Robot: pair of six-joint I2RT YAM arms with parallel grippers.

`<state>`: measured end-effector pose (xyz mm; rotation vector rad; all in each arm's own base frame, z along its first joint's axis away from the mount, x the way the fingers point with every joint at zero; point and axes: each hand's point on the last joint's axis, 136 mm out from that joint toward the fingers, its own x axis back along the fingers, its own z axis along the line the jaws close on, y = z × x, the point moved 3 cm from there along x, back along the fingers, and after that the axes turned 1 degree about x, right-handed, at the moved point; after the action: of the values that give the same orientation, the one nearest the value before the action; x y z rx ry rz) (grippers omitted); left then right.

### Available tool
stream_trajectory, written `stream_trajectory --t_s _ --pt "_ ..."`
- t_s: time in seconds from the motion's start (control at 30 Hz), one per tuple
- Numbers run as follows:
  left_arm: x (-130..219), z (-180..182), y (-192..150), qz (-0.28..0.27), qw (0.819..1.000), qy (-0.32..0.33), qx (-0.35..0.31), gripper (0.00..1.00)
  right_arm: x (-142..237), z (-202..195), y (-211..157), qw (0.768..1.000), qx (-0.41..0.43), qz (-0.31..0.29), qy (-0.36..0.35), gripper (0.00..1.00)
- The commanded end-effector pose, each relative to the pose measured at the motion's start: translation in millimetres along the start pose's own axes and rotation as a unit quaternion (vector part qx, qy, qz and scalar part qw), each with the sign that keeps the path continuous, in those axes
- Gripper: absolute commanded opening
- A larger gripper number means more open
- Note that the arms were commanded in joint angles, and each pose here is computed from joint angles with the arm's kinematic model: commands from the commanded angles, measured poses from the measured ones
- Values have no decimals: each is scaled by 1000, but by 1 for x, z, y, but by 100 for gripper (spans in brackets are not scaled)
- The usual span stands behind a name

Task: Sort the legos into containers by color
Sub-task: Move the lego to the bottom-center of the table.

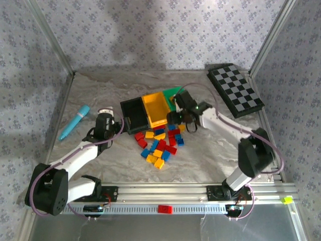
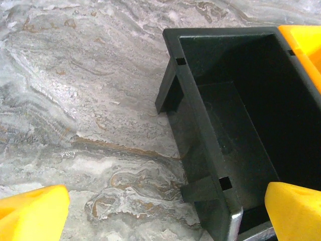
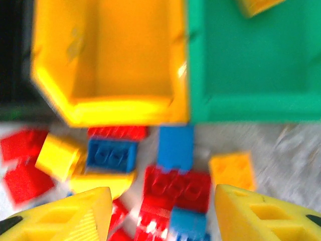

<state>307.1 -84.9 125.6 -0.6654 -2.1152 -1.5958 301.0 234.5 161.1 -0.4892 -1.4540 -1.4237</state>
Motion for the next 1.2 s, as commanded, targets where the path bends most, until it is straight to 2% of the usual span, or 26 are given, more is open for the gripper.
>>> stream_trajectory --t_s 0.0,0.13,0.27,0.47,0.83,1.17 --pt "0 -7 15 -6 1000 -13 12 100 7 9 -49 999 37 38 -3 58" --pt "-3 -5 14 -1 1000 -7 17 100 10 20 -99 995 55 78 14 57" --pt "-7 -2 11 9 1000 -3 21 100 6 24 -122 993 59 101 11 56" --pt "-8 2 11 13 1000 3 26 100 -6 34 -126 993 56 106 23 55" --pt "-7 4 12 13 999 2 32 100 -33 32 -124 989 65 133 11 64" --pt "-7 5 12 12 999 4 34 100 -52 39 -126 985 76 155 25 65"
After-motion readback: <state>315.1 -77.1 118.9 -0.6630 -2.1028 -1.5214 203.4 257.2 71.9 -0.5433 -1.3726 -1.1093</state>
